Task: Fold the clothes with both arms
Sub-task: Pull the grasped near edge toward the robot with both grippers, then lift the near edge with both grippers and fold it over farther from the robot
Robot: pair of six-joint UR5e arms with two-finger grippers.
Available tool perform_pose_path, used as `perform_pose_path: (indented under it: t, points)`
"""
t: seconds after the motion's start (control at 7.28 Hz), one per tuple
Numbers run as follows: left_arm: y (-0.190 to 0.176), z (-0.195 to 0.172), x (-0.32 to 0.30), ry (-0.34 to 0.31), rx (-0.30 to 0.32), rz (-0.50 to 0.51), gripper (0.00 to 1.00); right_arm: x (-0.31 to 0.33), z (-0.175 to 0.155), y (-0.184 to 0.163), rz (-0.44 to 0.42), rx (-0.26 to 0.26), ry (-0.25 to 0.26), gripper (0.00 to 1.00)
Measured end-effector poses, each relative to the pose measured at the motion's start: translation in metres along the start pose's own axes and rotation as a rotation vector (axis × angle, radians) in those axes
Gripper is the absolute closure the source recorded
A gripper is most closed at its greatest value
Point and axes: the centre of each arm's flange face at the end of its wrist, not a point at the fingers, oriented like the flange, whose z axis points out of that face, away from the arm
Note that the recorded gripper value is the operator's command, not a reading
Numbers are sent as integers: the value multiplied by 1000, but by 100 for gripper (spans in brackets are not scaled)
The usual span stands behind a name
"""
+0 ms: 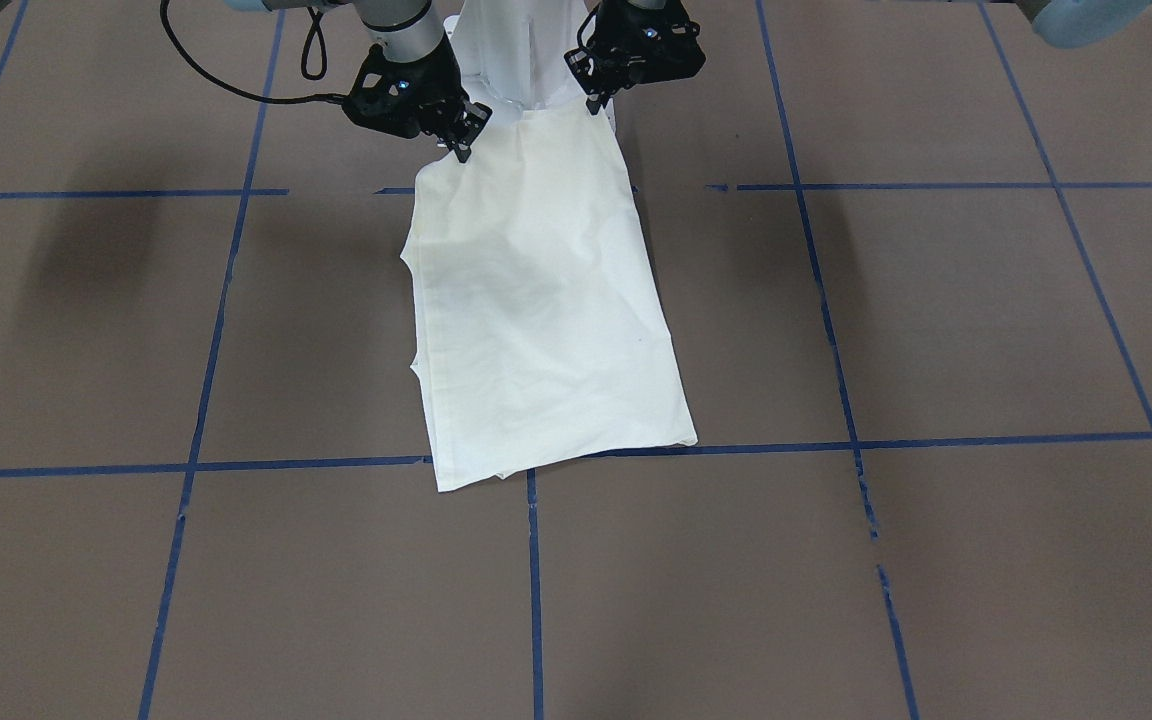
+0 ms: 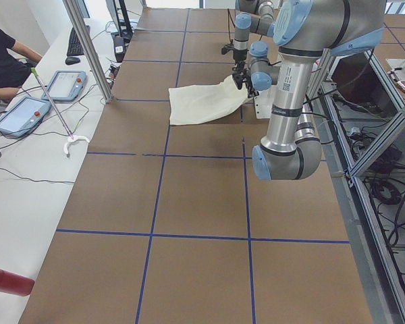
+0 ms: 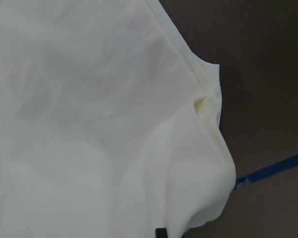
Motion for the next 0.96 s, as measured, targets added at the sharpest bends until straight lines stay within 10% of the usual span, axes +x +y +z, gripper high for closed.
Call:
perform_pose_path:
  t: [0.41, 0.96]
  points:
    - [-28, -15, 6, 15, 43, -5, 100, -16, -14, -43, -27, 67, -36, 100]
    - [-162, -44, 36, 29, 176, -22, 100, -93, -33, -150, 20, 180, -66, 100]
